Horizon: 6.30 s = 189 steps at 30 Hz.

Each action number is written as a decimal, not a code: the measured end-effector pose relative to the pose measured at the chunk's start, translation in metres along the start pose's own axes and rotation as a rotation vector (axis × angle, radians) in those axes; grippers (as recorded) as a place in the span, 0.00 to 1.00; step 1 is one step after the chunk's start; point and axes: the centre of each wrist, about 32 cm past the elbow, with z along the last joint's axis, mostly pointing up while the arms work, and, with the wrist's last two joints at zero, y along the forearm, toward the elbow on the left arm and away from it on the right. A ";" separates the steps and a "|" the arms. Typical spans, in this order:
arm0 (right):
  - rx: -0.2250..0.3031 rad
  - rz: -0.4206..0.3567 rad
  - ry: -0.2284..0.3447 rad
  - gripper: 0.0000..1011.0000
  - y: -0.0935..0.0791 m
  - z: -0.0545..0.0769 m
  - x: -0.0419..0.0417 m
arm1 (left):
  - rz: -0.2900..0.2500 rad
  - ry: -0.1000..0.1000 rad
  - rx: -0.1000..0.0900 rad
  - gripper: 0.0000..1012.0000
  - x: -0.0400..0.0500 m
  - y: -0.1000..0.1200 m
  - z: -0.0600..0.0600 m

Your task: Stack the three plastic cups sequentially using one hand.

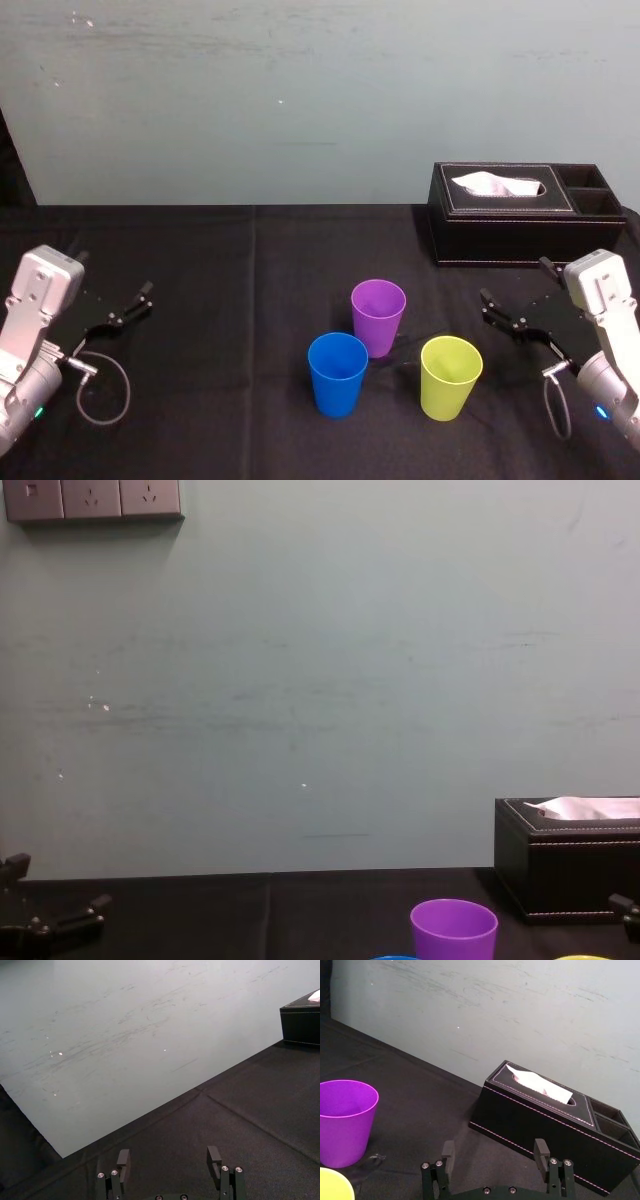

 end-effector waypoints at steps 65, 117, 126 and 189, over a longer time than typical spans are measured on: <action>-0.106 0.335 0.194 0.99 -0.124 0.007 -0.0033 | 0.000 0.000 0.000 0.99 0.0000 0.000 0.000; -0.120 0.289 0.272 0.99 -0.059 0.011 -0.0444 | 0.000 0.000 0.000 0.99 0.0000 0.000 0.000; -0.117 0.289 0.274 0.99 -0.051 0.010 -0.0482 | 0.000 0.000 0.000 0.99 0.0000 0.000 0.000; -0.087 0.275 0.304 0.74 -0.039 0.025 -0.0473 | 0.000 0.000 0.000 0.99 0.0000 0.000 0.000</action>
